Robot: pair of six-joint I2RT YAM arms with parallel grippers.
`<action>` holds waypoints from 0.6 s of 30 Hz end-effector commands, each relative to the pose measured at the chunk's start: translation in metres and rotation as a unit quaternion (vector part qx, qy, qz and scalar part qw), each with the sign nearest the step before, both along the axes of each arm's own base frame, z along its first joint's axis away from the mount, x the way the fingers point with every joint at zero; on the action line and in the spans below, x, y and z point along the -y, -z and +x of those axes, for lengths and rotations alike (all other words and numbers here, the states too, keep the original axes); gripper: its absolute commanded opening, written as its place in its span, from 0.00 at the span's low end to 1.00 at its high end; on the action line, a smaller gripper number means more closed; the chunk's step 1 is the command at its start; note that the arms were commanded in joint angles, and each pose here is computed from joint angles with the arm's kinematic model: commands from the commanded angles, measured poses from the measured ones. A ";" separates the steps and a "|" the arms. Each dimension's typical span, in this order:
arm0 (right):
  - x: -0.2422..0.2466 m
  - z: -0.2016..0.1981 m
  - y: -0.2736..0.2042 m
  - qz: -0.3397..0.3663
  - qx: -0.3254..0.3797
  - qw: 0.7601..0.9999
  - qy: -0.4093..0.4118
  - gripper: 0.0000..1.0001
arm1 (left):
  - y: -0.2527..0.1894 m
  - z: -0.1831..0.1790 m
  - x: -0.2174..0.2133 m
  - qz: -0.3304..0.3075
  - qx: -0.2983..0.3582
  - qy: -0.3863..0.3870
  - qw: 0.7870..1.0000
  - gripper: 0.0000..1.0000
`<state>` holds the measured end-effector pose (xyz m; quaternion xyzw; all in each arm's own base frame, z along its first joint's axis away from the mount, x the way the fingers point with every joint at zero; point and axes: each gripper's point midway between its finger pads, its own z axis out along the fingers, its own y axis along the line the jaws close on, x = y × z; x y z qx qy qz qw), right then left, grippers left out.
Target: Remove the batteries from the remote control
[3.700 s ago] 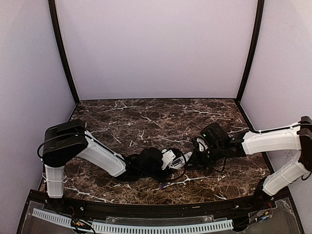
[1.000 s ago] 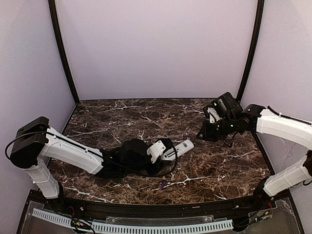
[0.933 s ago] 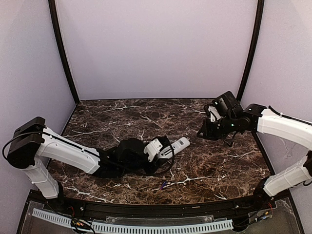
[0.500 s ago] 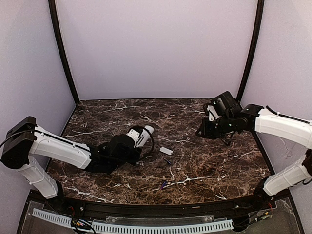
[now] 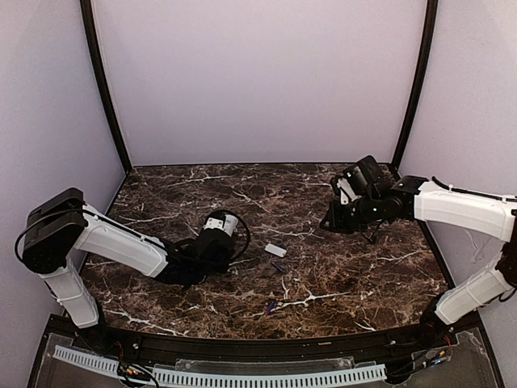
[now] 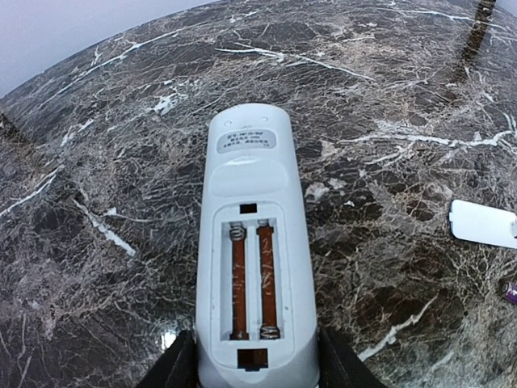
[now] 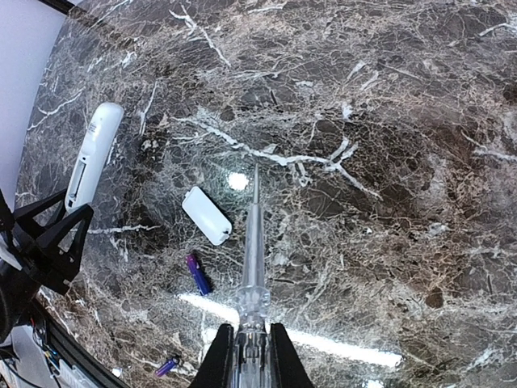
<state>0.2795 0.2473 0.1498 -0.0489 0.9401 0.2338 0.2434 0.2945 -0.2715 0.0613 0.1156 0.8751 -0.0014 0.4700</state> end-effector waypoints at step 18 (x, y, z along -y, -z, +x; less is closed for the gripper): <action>-0.001 0.002 0.004 0.005 0.008 1.000 -0.003 0.00 | 0.028 0.001 0.017 -0.061 -0.041 -0.045 0.996 0.34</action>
